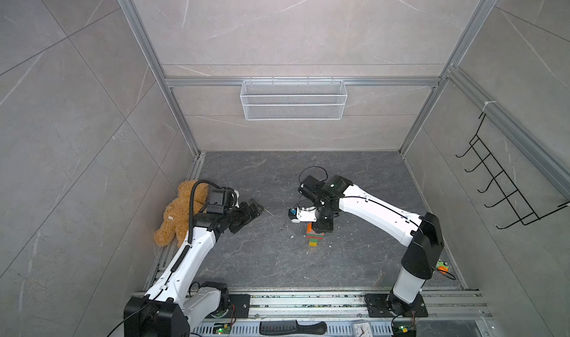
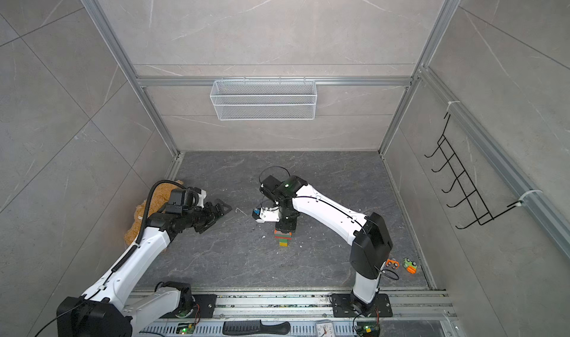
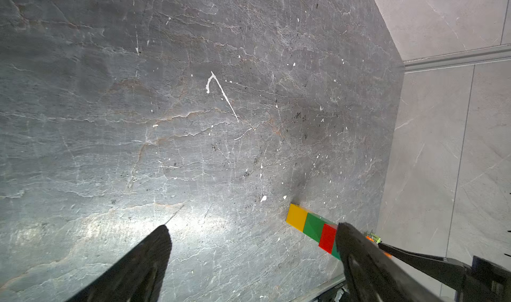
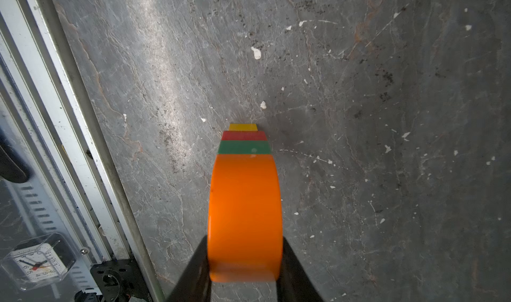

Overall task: Assemble an ice cream with lego
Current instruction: Assemble the lego brick with the lego brick.

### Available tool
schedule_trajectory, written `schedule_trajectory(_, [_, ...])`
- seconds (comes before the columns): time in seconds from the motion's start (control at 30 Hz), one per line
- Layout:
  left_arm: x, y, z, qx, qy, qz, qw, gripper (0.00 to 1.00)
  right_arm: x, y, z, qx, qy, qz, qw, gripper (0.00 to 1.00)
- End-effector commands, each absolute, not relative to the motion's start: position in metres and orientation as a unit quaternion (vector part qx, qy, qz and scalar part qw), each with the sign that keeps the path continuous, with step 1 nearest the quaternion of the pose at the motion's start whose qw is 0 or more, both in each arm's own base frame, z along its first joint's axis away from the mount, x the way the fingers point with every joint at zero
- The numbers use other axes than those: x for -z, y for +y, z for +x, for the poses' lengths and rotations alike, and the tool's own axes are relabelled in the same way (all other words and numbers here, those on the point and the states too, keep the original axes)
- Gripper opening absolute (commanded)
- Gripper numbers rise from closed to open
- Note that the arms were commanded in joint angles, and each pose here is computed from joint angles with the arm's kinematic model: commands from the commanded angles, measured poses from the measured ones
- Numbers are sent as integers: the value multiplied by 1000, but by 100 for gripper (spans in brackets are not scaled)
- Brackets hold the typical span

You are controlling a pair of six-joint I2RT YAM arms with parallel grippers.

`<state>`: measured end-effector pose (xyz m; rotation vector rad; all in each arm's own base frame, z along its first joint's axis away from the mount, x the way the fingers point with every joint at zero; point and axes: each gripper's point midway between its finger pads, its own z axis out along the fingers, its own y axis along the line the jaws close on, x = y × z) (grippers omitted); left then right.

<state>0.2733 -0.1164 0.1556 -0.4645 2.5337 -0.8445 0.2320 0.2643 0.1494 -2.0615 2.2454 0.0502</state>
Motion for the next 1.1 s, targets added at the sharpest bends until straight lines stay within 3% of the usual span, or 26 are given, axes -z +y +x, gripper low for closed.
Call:
schedule_trajectory(0.0, [-177,-116,277,312,907,-151,238,96,-136,250,230,11,739,-673,18,36])
schedule_trajectory(0.43, [-179,-114,275,309,907,-153,241,96,-145,250,235,19,742,-668,46,60])
schedule_trajectory(0.5, [-179,-114,275,310,907,-154,241,96,-147,250,236,20,744,-666,53,69])
schedule_trajectory(0.57, [-181,-114,275,310,906,-153,243,96,-152,250,235,20,746,-663,59,70])
schedule_trajectory(0.6, [-181,-114,275,310,906,-153,243,96,-155,250,235,19,748,-661,64,73])
schedule_trajectory(0.67, [-182,-114,276,311,906,-152,244,96,-163,248,234,17,753,-654,71,91])
schedule_trajectory(0.83, [-184,-115,279,312,906,-147,247,96,-197,250,224,-19,767,-628,129,93])
schedule_trajectory(0.87, [-184,-116,279,312,906,-146,247,96,-205,251,222,-28,772,-618,145,100])
schedule_trajectory(1.07, [-185,-118,283,315,905,-137,249,96,-231,245,215,-63,818,-528,218,100])
